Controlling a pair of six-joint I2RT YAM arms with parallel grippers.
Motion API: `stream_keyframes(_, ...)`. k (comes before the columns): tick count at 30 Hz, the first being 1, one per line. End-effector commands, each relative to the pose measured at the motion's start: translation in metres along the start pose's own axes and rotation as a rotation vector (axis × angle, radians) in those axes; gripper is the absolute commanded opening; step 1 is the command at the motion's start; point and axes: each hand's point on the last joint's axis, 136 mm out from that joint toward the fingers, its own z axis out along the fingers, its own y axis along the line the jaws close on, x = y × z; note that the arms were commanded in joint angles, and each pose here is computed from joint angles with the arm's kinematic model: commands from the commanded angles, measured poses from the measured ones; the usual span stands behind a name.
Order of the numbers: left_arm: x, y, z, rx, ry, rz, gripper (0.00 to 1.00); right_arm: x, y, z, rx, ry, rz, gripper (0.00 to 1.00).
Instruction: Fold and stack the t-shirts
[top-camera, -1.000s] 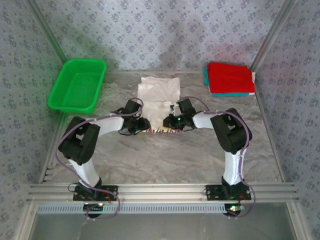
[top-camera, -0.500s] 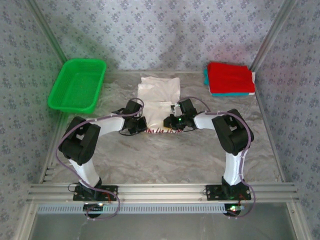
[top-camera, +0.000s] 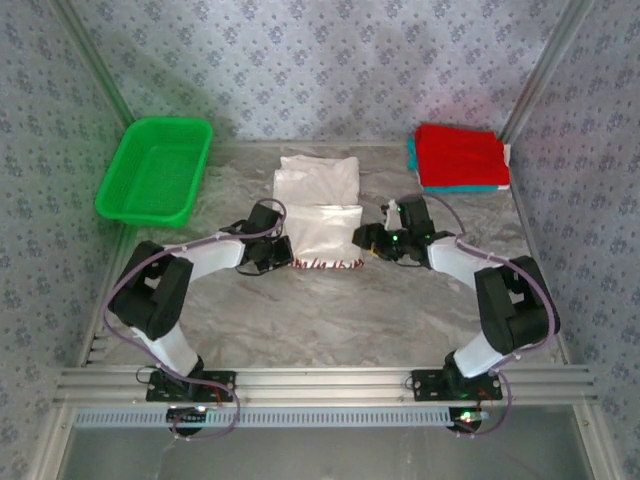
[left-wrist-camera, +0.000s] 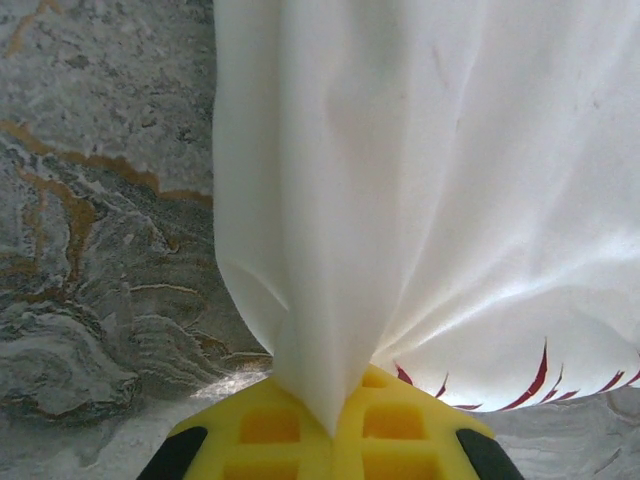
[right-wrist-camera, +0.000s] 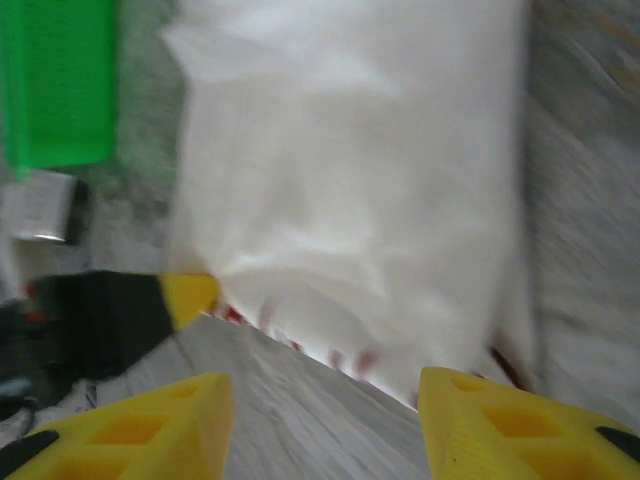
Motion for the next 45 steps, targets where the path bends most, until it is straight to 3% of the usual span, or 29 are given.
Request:
stream_keyframes(1,-0.001,-0.011,-0.005,0.038,-0.012,0.013,0.0,0.024,-0.024,0.004,0.051,0.062,0.116,0.58)
stream_keyframes(10,0.0,-0.013,-0.006,0.047,-0.008,0.02,0.0,0.037,-0.028,0.019,0.026,0.101,0.171,0.56)
stream_keyframes(18,0.001,-0.013,-0.005,0.049,-0.004,0.019,0.0,0.026,-0.021,0.032,0.01,0.082,0.166,0.52)
stream_keyframes(23,0.001,-0.013,-0.007,0.05,-0.006,0.018,0.0,0.016,-0.021,0.037,0.015,0.038,0.17,0.4)
stream_keyframes(31,0.0,-0.01,-0.008,0.048,-0.02,0.027,0.0,0.016,-0.03,0.043,0.063,0.029,0.131,0.1)
stream_keyframes(34,0.002,-0.009,-0.006,0.058,-0.023,0.029,0.0,0.024,-0.04,0.048,0.1,0.061,0.112,0.01)
stream_keyframes(40,0.026,0.009,-0.016,0.065,-0.019,0.041,0.0,0.056,-0.051,0.028,0.141,0.092,0.096,0.0)
stream_keyframes(45,0.077,0.022,-0.04,0.087,0.029,0.088,0.0,0.114,-0.047,-0.003,0.169,0.151,0.05,0.0)
